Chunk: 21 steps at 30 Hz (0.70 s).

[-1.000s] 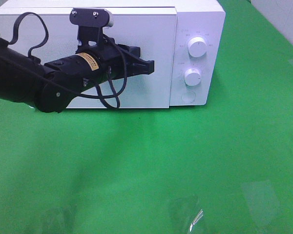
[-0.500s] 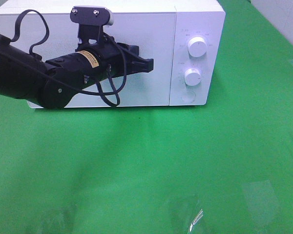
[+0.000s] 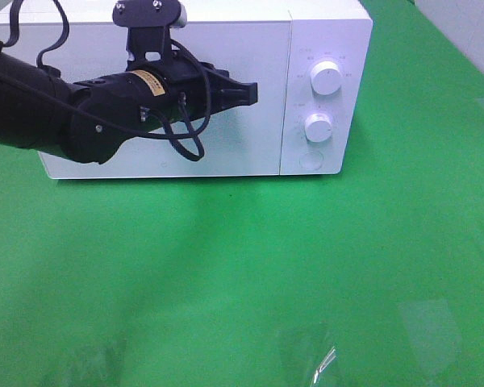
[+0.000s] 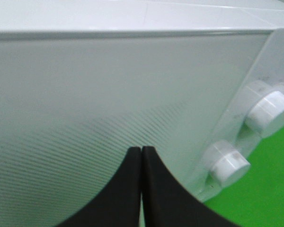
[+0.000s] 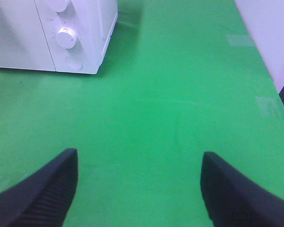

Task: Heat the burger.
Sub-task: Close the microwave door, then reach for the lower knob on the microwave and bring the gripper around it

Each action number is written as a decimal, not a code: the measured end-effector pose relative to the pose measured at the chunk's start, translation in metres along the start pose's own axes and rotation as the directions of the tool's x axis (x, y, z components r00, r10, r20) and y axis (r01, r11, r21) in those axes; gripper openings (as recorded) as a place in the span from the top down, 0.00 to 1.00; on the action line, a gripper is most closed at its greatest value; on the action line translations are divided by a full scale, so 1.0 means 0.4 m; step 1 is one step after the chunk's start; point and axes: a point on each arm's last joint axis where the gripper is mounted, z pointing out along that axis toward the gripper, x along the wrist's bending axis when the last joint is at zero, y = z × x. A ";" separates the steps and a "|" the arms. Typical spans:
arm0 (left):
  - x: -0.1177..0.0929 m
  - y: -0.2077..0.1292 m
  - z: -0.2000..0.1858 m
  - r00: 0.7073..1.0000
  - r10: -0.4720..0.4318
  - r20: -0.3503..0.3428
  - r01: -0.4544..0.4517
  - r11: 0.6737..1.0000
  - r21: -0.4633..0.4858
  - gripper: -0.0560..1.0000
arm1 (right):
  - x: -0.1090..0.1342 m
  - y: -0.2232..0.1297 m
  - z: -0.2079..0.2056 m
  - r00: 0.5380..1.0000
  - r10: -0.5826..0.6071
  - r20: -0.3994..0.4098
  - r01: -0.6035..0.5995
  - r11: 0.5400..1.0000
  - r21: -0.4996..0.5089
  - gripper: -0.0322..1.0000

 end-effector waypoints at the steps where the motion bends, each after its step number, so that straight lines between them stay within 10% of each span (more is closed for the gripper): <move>1: -0.020 -0.006 -0.004 1.000 0.004 0.016 -0.004 1.000 0.029 0.95 | 0.000 0.000 0.000 1.000 0.000 0.000 0.000 1.000 0.000 0.29; 6: -0.059 -0.034 -0.010 0.999 0.016 0.048 -0.022 0.992 0.121 0.91 | 0.000 0.000 0.000 1.000 0.000 0.000 0.000 1.000 0.000 0.29; 14: -0.101 -0.096 -0.029 0.997 0.031 0.077 -0.056 0.935 0.349 0.29 | 0.000 0.000 0.000 1.000 0.000 0.000 0.000 1.000 0.000 0.29; 21: -0.098 -0.134 -0.082 0.997 0.041 0.064 -0.072 0.775 0.628 0.07 | 0.000 0.000 0.000 1.000 0.000 0.000 0.000 1.000 0.000 0.29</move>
